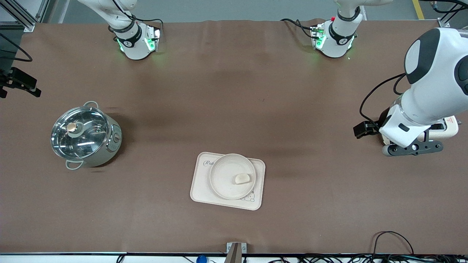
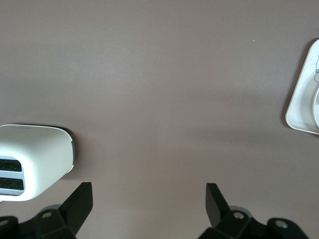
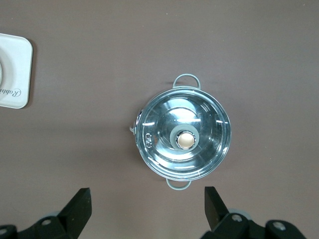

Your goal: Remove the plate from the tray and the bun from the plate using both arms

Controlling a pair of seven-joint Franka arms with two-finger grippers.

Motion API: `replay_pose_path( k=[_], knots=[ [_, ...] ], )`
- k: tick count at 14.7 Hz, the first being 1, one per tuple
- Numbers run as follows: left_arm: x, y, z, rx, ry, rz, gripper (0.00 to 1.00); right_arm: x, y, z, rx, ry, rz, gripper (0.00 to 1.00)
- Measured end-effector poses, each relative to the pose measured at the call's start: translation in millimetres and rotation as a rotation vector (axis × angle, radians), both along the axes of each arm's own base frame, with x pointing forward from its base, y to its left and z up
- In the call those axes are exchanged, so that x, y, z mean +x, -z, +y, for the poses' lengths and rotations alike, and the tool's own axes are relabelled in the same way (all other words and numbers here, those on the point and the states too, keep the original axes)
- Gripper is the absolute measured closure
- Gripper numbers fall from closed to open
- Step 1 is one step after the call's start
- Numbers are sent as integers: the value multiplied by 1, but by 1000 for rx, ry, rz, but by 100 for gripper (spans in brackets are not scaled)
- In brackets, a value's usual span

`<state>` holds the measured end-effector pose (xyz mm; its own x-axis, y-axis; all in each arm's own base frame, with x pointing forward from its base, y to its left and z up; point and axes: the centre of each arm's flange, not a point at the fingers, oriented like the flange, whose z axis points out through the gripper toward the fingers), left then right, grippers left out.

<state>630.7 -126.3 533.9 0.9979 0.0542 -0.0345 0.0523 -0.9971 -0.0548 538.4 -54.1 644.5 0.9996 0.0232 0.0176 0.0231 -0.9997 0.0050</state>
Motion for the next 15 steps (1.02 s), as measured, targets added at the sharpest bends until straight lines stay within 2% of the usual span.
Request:
replay_pose_path(
  k=[5, 6, 8, 9, 11, 13, 15],
  knots=[
    [0, 1, -2, 0, 3, 2, 0, 4, 1, 7, 0, -16, -18, 0],
    [0, 1, 1, 0, -1, 2, 0, 8, 7, 12, 5, -27, -4, 0],
    [1, 2, 3, 0, -4, 3, 0, 23, 44, 23, 23, -52, 69, 0],
    [1, 2, 3, 0, -4, 4, 0, 33, 67, 29, 46, -69, 106, 0],
    [1, 4, 3, 1, -4, 6, 0, 51, 104, 57, 158, -104, 154, 0],
    [2, 7, 3, 1, -4, 12, 0, 69, 138, 93, 275, -123, 163, 0],
    [2, 9, 2, 1, -4, 15, 0, 93, 187, 130, 326, -118, 148, 0]
  ],
)
